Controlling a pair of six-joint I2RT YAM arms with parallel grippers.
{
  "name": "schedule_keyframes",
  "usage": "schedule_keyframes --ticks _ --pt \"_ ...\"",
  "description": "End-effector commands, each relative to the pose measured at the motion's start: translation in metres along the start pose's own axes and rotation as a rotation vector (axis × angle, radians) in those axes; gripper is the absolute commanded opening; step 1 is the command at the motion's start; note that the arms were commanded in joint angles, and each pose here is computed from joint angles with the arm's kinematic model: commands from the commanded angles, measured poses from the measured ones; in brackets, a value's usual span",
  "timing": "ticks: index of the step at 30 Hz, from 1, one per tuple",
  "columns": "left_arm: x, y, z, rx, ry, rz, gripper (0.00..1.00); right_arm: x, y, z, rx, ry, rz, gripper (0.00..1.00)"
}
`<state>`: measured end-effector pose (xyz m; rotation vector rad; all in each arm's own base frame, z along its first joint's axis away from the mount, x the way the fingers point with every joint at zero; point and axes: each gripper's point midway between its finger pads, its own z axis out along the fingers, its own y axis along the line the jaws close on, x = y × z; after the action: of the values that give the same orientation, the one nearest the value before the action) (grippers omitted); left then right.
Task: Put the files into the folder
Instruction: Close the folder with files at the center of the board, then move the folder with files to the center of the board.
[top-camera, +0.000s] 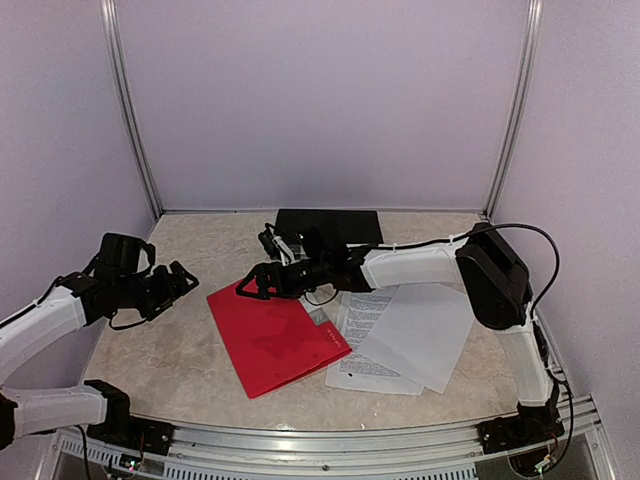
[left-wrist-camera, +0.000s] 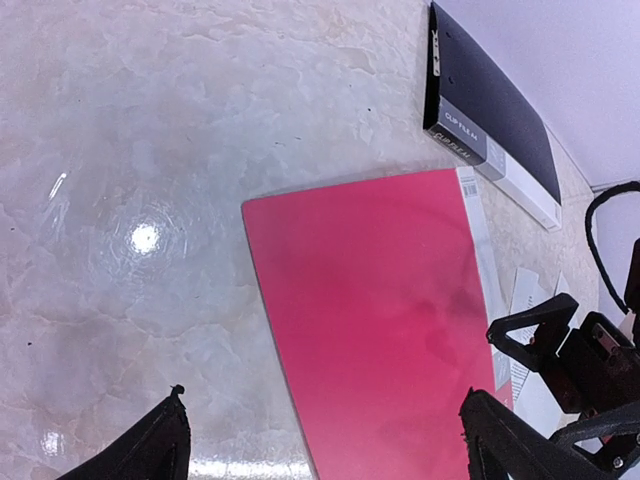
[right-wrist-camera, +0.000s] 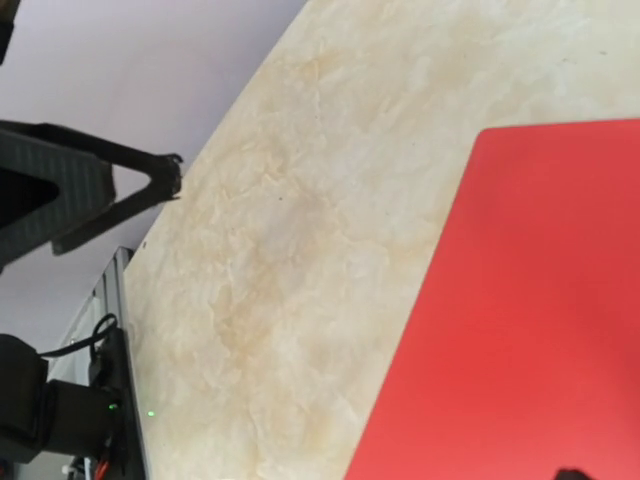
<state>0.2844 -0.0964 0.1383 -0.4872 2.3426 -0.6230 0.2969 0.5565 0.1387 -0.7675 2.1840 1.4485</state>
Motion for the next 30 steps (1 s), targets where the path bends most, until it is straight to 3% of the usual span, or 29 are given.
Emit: schedule_keyframes --ticks 1,8,16,22,30 --pt "-0.008 0.003 -0.008 -0.024 -0.032 0.009 0.9 0.01 0.011 0.01 -0.048 0.011 0.004 0.99" --pt "-0.005 -0.028 -0.004 0.121 0.008 0.043 0.91 -0.021 -0.012 -0.032 0.202 -0.073 -0.111 0.99" --pt "0.006 -0.042 0.002 0.128 0.013 0.115 0.96 0.015 -0.104 -0.093 0.518 0.038 -0.092 0.98" --pt "0.008 -0.046 0.006 0.121 0.01 0.135 0.99 0.062 -0.128 -0.108 0.524 0.109 -0.027 0.99" --pt "0.01 -0.045 0.012 0.101 0.024 0.142 0.99 0.099 -0.118 -0.092 0.444 0.156 0.006 0.93"
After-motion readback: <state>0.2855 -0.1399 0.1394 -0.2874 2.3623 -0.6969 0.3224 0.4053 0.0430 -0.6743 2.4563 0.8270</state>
